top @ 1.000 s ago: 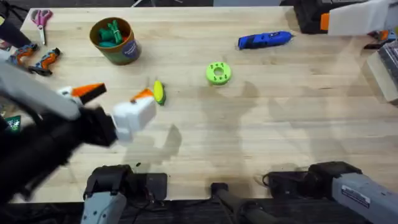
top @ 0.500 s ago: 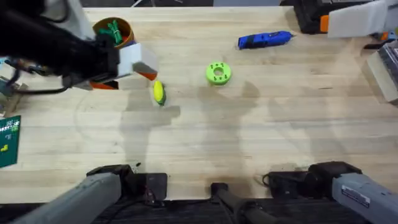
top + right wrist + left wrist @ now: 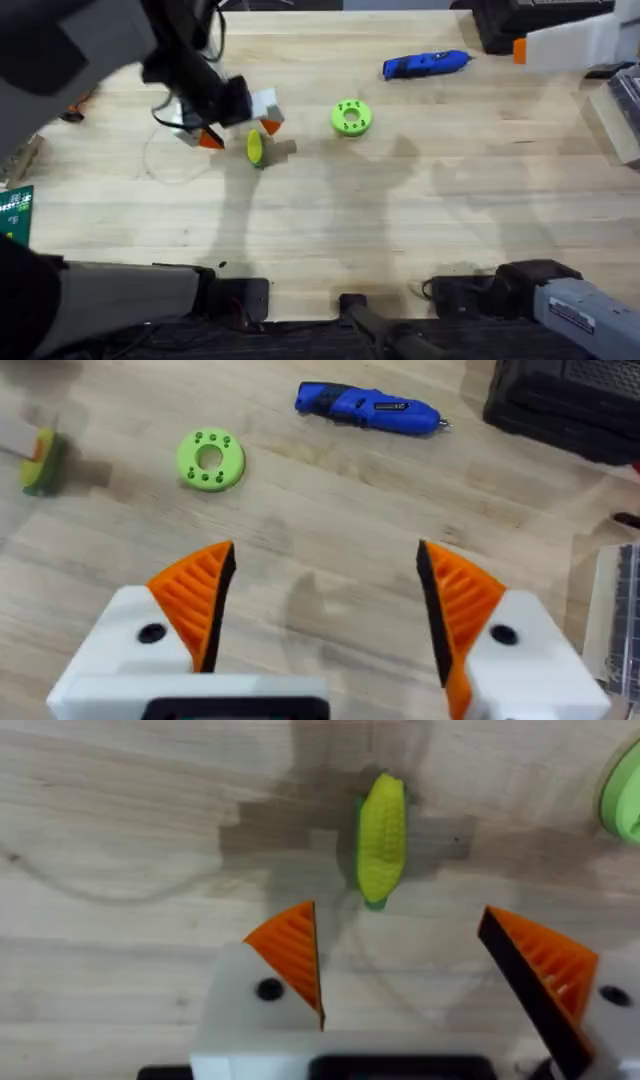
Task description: Pick up the gripper from the table and insert it into the empty holder that is missing its gripper. Then pick up a screw, insert it into the mounting hole, and use the screwdriver to tighten it. Finally, clean up the table by picking up the vegetable and placing it into the bucket.
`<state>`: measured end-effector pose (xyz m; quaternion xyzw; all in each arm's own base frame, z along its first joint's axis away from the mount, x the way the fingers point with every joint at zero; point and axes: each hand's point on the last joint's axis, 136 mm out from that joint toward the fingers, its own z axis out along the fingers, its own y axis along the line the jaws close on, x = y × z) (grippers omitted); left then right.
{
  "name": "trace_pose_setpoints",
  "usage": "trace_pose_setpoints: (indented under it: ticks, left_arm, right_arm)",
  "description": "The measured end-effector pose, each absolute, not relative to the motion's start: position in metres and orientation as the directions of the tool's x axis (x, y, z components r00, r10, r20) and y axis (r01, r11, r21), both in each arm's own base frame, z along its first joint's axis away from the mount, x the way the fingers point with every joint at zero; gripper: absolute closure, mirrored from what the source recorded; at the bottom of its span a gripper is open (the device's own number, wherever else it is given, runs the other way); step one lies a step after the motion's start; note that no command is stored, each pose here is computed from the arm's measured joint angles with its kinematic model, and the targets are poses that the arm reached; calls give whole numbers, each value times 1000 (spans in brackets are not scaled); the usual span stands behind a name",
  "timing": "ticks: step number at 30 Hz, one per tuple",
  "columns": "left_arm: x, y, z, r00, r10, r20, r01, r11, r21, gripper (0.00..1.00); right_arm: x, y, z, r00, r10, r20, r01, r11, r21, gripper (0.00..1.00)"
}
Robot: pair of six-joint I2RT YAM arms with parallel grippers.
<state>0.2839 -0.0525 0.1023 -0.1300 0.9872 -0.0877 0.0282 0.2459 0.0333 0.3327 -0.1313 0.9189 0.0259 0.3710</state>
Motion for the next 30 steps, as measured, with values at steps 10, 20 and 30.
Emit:
trace_pose_setpoints:
  ticks: [10,20,30]
  left_arm:
    - [281,-50,50,-936,-352,16,-350,925,-146,15]
    - [286,-43,33,-930,-367,21,-367,925,-94,161]
    - [287,-43,34,-932,-361,17,-361,928,-94,972]
  right_arm:
    - [246,33,333,-690,-222,-689,-260,964,-50,10]
    - [246,33,333,-690,-222,-689,-260,964,-50,10]
    - [246,33,333,-691,-222,-688,-260,964,-50,10]
